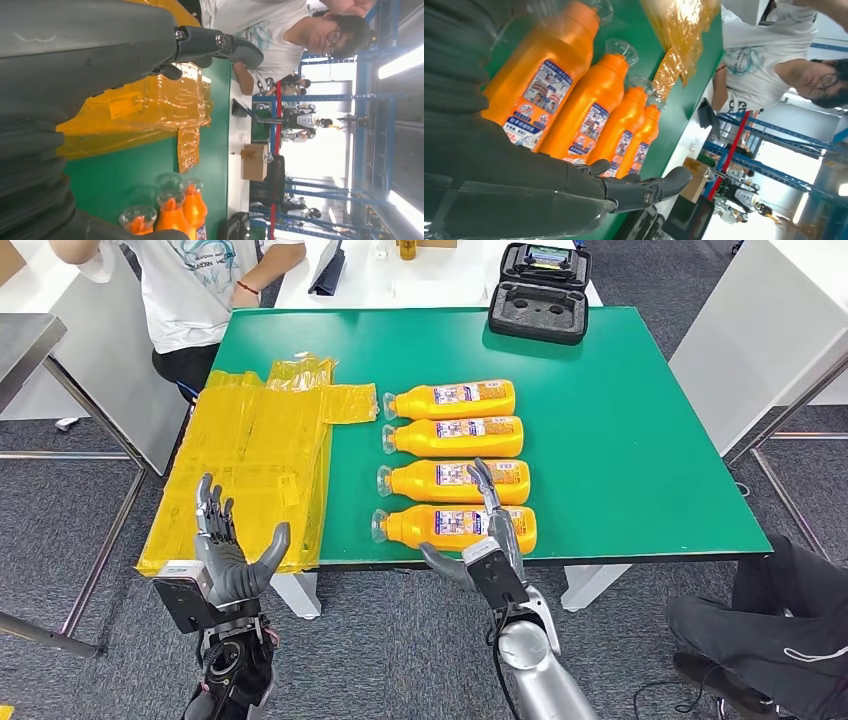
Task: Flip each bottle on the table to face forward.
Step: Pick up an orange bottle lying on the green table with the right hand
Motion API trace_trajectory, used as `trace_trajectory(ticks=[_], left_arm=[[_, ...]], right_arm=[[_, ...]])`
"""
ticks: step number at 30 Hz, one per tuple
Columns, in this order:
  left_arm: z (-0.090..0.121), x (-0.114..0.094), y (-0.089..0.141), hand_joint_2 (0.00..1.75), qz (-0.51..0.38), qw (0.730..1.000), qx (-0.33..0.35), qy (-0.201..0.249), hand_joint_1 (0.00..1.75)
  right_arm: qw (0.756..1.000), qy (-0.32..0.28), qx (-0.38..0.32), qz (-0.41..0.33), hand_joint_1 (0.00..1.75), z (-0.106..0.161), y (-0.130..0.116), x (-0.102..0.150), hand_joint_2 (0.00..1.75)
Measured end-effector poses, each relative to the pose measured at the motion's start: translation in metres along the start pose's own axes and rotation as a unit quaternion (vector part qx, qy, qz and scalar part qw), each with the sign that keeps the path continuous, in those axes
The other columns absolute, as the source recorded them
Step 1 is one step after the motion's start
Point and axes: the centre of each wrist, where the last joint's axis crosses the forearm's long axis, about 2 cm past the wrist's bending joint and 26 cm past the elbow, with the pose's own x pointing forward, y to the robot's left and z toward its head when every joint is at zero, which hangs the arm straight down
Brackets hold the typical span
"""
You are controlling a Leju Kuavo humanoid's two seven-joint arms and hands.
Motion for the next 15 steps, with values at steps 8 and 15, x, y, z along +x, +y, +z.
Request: trace_trajectory(ticks=[8, 15], left_arm=[[-0.001, -0.002, 0.003, 1.75, -0.004, 1.000, 0.004, 0.001, 0.00], [-0.002, -0.003, 0.006, 1.75, -0.009, 1.000, 0.001, -0.002, 0.00]], right_arm=[[1.000, 0.009, 0.010, 0.016, 0.00, -0.002, -0.008, -0.002, 1.75], [0.996, 0.035, 0.077, 0.037, 0.00, -0.020, -0.026, -0.001, 1.75]])
